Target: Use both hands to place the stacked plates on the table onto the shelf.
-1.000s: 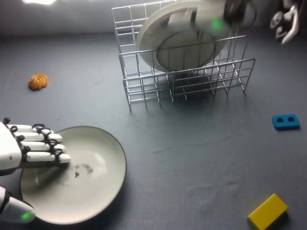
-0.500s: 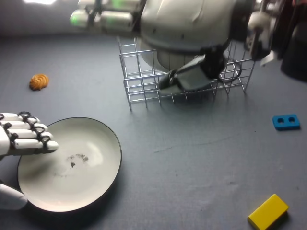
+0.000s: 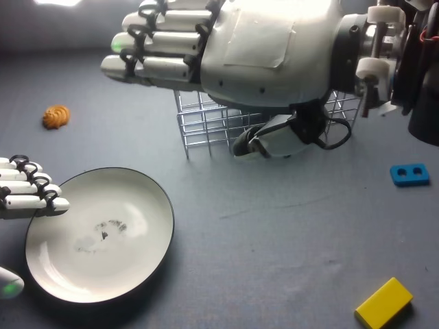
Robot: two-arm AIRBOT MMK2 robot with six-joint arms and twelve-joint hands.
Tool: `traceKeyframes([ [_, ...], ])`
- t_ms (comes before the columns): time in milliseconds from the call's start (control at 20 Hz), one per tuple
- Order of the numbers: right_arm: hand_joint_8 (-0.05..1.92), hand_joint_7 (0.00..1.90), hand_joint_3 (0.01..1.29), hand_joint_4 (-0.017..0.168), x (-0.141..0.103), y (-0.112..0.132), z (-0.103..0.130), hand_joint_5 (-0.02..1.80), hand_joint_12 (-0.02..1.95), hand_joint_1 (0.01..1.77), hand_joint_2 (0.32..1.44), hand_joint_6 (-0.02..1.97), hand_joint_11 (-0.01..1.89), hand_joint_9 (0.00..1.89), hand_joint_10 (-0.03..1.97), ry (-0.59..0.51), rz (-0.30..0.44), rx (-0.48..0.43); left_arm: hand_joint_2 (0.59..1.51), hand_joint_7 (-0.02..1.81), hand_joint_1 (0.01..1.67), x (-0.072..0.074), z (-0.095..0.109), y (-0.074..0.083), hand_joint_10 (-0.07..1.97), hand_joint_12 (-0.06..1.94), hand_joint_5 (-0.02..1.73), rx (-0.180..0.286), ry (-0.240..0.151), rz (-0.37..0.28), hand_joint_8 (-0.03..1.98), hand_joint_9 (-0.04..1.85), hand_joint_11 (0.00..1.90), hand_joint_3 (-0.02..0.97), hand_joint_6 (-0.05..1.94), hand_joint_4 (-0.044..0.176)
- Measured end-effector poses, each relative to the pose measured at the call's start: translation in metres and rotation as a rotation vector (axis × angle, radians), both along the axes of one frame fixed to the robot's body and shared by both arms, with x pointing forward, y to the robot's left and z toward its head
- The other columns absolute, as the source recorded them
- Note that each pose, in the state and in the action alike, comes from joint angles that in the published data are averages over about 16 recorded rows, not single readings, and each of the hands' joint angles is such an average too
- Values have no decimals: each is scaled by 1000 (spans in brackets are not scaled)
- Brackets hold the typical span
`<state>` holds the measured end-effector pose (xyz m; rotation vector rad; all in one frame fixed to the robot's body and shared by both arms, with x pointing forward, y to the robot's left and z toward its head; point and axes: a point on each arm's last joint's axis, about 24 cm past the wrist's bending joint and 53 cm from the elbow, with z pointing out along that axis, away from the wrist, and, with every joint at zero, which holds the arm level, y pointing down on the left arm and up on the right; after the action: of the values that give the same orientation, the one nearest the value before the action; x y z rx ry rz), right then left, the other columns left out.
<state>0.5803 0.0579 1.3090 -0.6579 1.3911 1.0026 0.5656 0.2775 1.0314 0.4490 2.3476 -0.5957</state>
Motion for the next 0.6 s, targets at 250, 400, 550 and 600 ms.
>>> traceKeyframes([
  [250, 15, 21, 12, 3, -4, 0, -3, 20, 166, 1082, 913, 13, 13, 20, 24, 5, 5, -6, 1129, 31, 18, -2, -8, 3, -3, 10, 54, 10, 17, 17, -4, 8, 19, 12, 8, 5],
  [400, 15, 22, 12, 3, -7, 1, -4, 21, 138, 1079, 914, 14, 13, 21, 24, 7, 9, -8, 1129, 21, 18, -2, -14, 5, -9, 10, 54, 14, 32, 38, -5, 4, 20, 13, 8, 5],
  [550, 15, 22, 11, 3, -9, 1, -5, 28, 120, 1083, 916, 14, 13, 21, 24, 9, 13, -10, 1131, 11, 18, -3, -21, 7, -14, 9, 54, 19, 47, 63, -7, 1, 20, 12, 6, 5],
  [600, 15, 22, 12, 3, -10, 2, -6, 31, 121, 1087, 916, 14, 13, 21, 24, 10, 15, -10, 1132, 7, 18, -4, -23, 9, -16, 9, 53, 21, 53, 72, -8, 0, 20, 12, 5, 4],
])
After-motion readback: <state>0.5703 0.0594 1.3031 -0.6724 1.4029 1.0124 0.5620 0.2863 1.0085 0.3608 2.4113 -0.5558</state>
